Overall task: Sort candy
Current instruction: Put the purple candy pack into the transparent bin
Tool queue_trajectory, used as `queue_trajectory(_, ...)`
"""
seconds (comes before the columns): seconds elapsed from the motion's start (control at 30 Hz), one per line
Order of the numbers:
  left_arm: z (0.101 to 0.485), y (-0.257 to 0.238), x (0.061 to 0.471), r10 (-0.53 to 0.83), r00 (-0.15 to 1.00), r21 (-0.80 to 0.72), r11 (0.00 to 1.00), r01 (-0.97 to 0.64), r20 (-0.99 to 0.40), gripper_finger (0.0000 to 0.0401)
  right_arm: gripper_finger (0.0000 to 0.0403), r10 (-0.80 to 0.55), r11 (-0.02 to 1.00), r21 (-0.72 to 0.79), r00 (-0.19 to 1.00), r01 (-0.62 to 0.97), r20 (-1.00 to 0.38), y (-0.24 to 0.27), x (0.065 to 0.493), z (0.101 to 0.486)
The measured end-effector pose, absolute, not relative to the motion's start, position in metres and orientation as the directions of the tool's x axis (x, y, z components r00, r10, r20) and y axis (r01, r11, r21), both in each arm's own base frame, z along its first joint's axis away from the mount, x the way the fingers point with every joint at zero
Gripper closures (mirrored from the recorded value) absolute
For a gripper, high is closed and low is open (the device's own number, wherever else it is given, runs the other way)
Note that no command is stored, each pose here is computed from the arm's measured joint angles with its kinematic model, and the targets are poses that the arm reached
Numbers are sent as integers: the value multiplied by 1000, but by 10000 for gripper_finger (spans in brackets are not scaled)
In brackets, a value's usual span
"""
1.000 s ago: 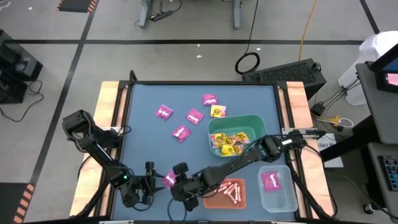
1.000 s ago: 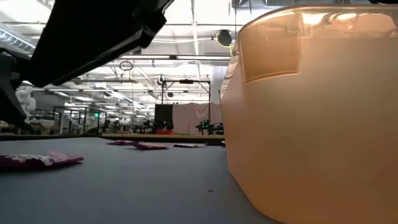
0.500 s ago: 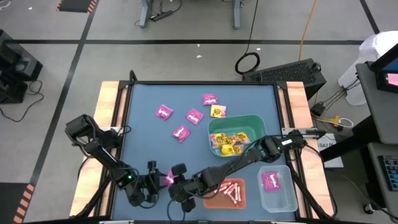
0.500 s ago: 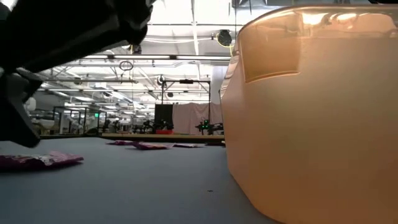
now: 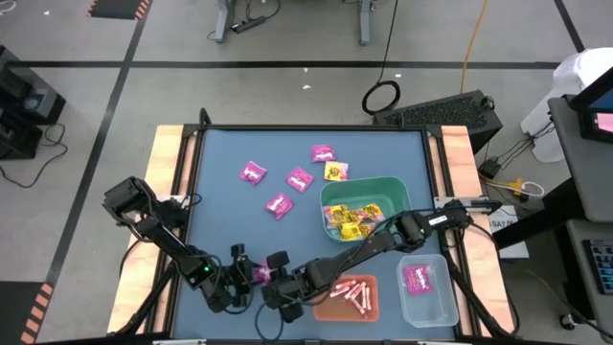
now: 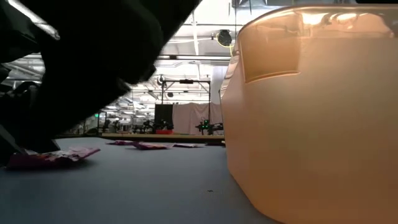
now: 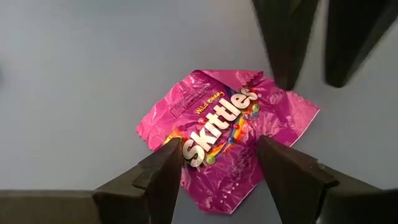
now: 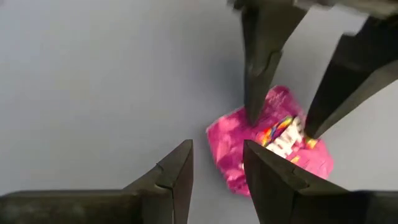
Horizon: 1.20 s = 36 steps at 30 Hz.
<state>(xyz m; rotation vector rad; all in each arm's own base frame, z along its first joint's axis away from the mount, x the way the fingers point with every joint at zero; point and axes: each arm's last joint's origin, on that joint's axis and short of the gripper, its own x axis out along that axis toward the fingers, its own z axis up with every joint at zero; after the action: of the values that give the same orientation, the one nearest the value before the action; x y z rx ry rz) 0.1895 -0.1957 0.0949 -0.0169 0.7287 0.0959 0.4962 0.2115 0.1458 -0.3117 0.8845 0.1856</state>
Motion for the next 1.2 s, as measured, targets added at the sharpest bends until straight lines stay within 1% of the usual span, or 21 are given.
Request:
queue_trajectory(0.07, 95, -196, 190, 81, 741, 13, 995, -96, -667, 182, 273, 48, 933, -184, 612, -310, -789, 210, 497, 144)
queue_trajectory(0.37, 95, -195, 190, 80, 737, -57, 986, -158, -671, 182, 273, 36, 925, -202, 603, -321, -797, 204, 502, 129)
queue_trajectory(0.53, 95, -195, 190, 78, 738, -84, 980, -179, -670, 182, 277, 34, 936, -188, 608, -296, -793, 200, 505, 126)
queue_trajectory(0.63, 95, -195, 191, 73, 740, -90, 980, -178, -668, 182, 302, 29, 942, -181, 606, -283, -795, 197, 506, 126)
queue_trajectory(0.8, 95, -196, 191, 69, 743, -95, 980, -176, -666, 182, 383, 22, 938, -193, 606, -287, -795, 195, 507, 126)
queue_trajectory(0.83, 95, -196, 191, 66, 745, -97, 980, -173, -664, 182, 392, 22, 937, -194, 606, -289, -795, 195, 507, 126)
queue_trajectory(1.0, 104, -197, 191, 37, 757, -125, 980, -156, -652, 182, 398, 17, 935, -199, 597, -294, -802, 195, 505, 127)
queue_trajectory(1.2, 137, -199, 185, -37, 811, -150, 987, -64, -584, 182, 402, -24, 922, -240, 576, -303, -817, 203, 499, 142)
